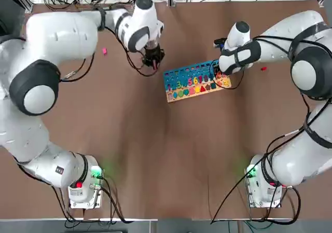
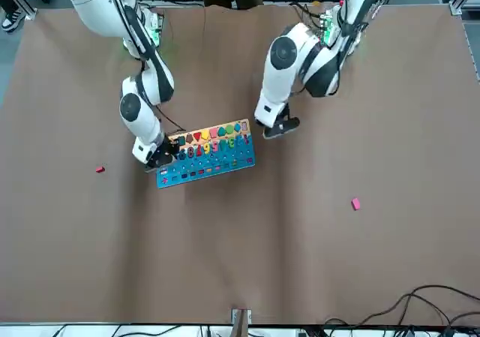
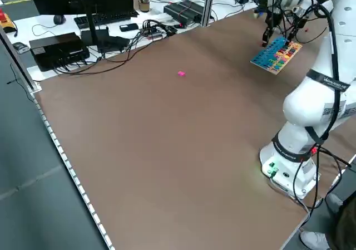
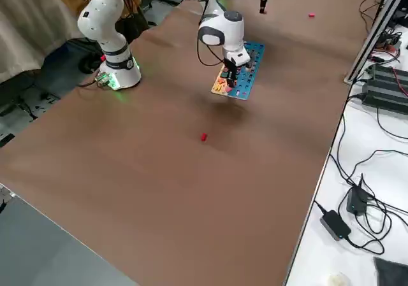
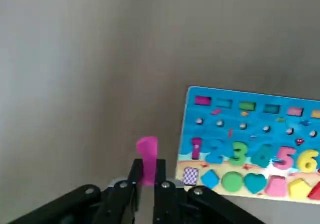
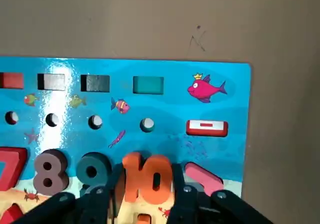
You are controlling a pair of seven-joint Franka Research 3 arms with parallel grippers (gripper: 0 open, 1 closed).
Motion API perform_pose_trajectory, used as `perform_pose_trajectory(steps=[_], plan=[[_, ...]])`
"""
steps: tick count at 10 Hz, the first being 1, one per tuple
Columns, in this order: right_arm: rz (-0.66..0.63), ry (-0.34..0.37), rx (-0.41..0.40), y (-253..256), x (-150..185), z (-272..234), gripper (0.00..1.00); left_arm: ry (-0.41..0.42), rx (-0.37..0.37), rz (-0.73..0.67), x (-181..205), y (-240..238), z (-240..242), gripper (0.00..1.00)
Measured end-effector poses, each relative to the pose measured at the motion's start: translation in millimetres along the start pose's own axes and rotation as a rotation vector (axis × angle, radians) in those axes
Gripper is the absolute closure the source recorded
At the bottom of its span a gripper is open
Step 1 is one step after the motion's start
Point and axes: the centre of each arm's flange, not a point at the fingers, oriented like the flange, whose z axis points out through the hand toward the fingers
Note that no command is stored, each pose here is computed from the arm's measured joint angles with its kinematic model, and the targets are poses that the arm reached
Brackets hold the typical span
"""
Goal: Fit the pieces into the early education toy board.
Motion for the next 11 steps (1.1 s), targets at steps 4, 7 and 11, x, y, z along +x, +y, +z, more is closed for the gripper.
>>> perform_pose_trajectory(steps=[4,7,11], plan=[[0.003,0.000,0.000,0,0,0,0.58,-0.021,-0.001,-0.034,-23,15,21,0.87],[0.010,-0.002,0.001,0,0,0,0.58,-0.020,-0.007,-0.032,-24,17,22,0.87],[0.014,-0.014,0.000,0,-2,0,0.58,-0.014,-0.029,-0.048,-22,19,23,0.87]])
